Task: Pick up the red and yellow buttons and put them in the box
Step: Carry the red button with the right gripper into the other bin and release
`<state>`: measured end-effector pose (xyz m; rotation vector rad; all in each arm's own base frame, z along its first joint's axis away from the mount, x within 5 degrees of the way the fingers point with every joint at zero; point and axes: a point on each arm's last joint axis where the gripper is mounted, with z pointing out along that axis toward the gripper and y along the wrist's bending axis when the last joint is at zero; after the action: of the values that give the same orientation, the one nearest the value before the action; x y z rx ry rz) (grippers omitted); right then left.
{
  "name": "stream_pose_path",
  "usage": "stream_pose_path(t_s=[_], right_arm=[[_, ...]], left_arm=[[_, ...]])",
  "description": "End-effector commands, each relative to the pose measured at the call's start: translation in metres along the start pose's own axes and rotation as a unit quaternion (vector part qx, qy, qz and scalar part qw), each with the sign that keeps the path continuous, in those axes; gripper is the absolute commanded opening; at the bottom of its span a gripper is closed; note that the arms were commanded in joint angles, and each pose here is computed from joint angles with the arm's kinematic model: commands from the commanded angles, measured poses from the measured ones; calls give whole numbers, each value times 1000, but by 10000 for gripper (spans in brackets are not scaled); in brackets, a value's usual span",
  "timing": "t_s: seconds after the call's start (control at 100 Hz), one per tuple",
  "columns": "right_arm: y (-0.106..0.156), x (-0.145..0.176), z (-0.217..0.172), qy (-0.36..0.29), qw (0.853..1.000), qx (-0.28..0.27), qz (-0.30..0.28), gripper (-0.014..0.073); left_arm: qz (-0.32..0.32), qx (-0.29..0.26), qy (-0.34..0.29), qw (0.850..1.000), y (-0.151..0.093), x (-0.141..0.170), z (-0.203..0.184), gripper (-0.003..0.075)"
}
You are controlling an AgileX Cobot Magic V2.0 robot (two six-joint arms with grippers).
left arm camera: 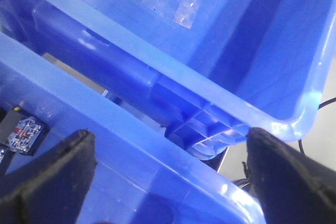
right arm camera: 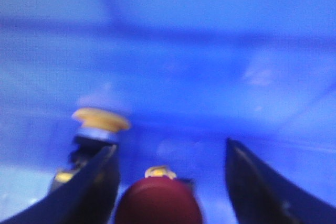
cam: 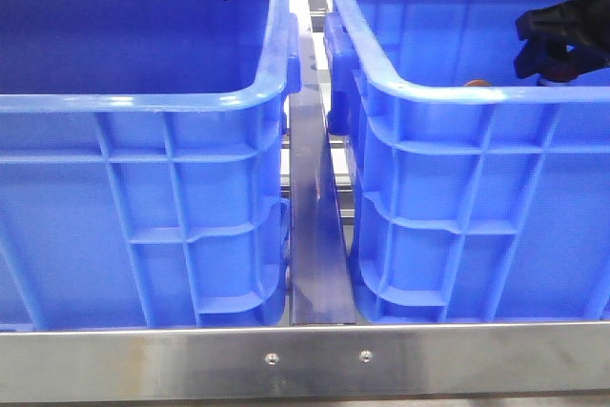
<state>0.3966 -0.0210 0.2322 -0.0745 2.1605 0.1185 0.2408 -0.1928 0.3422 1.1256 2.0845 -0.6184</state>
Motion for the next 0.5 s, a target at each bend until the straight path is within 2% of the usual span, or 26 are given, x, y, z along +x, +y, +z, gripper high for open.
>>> stream_pose_path(t_s=[0.0,0.21,0.49], right_arm=[[2,-23,-18,-39,999,0,-8,487],[3,-33,-32,-59,998,5,-12,487],[14,-55,-82,-115,993,-9,-25,487]], left_arm=[[2,-8,-50,999,-6,-15,-17,545],[2,-8,-50,999,-6,-15,-17,545],[1,-13,-55,998,-5,-16,-17,545]])
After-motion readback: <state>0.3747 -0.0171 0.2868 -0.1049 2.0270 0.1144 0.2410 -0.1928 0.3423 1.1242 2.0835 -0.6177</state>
